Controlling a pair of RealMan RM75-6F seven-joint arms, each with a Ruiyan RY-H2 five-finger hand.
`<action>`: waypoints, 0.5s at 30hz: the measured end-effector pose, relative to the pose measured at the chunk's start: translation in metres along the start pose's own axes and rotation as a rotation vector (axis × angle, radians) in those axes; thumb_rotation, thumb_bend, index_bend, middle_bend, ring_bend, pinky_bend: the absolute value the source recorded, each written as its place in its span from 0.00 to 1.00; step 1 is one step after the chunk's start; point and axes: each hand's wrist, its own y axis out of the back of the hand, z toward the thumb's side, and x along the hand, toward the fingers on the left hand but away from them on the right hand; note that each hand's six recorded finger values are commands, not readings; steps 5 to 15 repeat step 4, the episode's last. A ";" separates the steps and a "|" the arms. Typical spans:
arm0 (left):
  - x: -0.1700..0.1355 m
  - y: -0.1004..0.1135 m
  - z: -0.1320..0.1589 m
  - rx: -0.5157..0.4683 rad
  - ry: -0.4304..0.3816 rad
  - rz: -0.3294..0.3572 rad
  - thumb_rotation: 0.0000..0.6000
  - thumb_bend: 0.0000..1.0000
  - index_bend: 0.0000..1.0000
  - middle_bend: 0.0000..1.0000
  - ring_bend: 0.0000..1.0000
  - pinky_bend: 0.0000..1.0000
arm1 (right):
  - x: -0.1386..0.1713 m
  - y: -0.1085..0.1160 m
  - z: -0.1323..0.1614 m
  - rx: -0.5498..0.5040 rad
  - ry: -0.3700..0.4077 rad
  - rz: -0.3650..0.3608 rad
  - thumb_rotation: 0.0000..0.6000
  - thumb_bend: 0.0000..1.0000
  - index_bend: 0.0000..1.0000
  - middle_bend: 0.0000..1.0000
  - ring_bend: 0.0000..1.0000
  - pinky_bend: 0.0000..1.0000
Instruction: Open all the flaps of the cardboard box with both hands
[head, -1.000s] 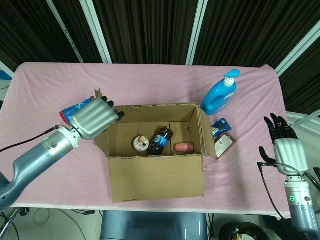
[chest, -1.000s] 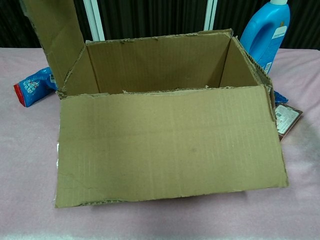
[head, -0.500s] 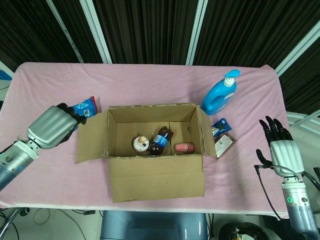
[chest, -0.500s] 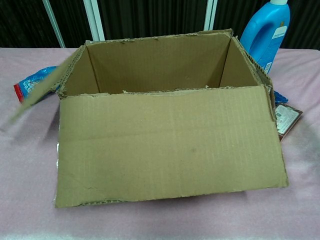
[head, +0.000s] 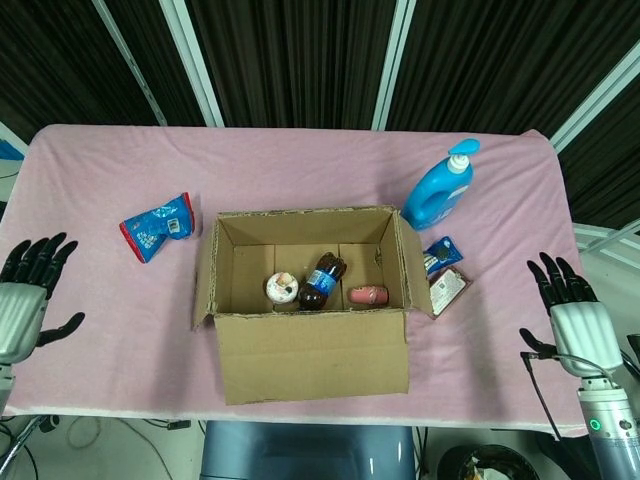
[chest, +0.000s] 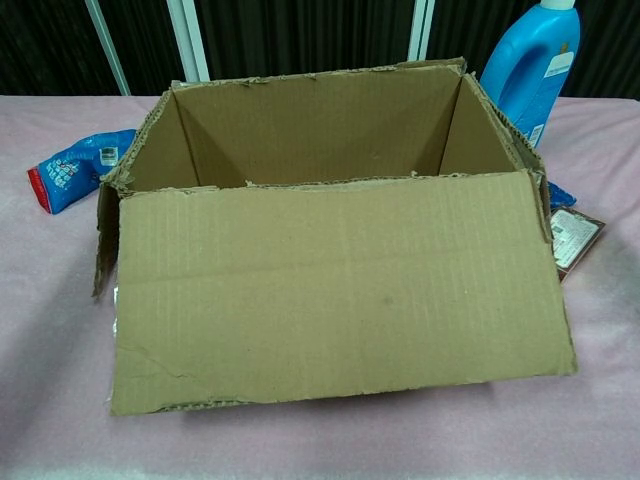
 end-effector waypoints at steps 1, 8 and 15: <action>-0.006 -0.005 -0.005 0.008 0.014 0.018 1.00 0.16 0.00 0.00 0.00 0.00 | 0.002 0.000 -0.002 0.003 0.002 -0.006 0.92 0.23 0.00 0.00 0.00 0.21; -0.019 -0.020 -0.018 0.041 0.038 0.070 1.00 0.16 0.00 0.00 0.00 0.00 | 0.009 -0.004 -0.006 0.006 0.010 -0.026 0.92 0.23 0.00 0.00 0.00 0.21; -0.019 -0.020 -0.018 0.041 0.038 0.070 1.00 0.16 0.00 0.00 0.00 0.00 | 0.009 -0.004 -0.006 0.006 0.010 -0.026 0.92 0.23 0.00 0.00 0.00 0.21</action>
